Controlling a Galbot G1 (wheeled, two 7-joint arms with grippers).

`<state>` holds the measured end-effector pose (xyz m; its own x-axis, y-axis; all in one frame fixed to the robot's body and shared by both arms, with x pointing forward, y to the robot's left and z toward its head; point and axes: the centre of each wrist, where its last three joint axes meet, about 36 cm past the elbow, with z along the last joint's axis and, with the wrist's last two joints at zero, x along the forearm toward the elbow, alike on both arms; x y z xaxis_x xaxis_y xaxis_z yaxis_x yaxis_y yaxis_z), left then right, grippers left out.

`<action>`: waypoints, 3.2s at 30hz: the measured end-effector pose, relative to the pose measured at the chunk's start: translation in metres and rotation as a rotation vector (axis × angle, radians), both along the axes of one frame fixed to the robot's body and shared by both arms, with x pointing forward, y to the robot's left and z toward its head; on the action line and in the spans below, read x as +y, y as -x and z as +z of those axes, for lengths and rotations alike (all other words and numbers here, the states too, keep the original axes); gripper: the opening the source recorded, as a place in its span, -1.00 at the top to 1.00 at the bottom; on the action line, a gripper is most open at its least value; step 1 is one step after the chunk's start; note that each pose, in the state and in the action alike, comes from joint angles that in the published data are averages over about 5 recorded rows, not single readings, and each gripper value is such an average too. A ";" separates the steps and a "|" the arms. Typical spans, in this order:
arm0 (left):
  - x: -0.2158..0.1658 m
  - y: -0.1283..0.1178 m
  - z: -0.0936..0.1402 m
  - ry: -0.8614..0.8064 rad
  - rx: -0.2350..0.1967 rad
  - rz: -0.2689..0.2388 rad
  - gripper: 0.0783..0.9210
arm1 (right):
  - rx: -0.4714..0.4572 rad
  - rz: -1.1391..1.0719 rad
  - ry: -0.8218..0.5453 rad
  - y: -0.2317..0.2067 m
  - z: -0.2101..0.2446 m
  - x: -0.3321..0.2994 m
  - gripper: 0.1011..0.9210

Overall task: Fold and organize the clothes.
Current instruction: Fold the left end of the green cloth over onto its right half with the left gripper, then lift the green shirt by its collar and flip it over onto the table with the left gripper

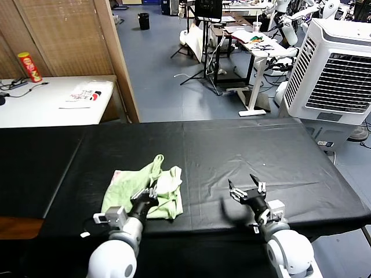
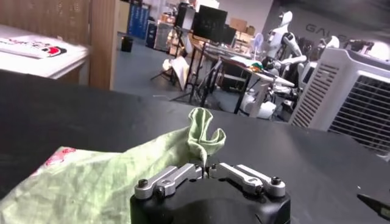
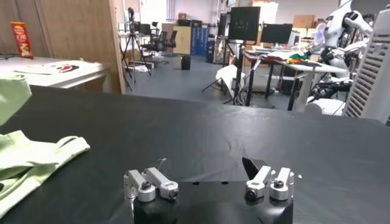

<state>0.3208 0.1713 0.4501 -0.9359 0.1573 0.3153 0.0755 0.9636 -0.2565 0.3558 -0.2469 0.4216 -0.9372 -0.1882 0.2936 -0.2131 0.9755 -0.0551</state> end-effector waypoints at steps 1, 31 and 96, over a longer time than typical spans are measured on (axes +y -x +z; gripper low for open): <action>-0.001 0.000 -0.001 -0.002 0.000 0.001 0.85 | 0.001 0.002 -0.001 0.000 0.000 0.001 -0.70; 0.086 0.010 -0.012 -0.086 -0.066 0.158 -0.71 | -0.010 0.410 -0.048 -0.043 -0.004 0.125 -0.70; 0.221 -0.007 -0.035 -0.334 -0.059 0.293 0.83 | -0.159 0.212 -0.014 -0.008 -0.009 0.079 -0.70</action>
<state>0.3280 0.3928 0.4153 -0.9436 -0.2188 0.2485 -0.2080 0.9757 0.0693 0.3640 -0.1683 0.4125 -0.9105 -0.3884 0.1420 -0.4027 0.9107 -0.0913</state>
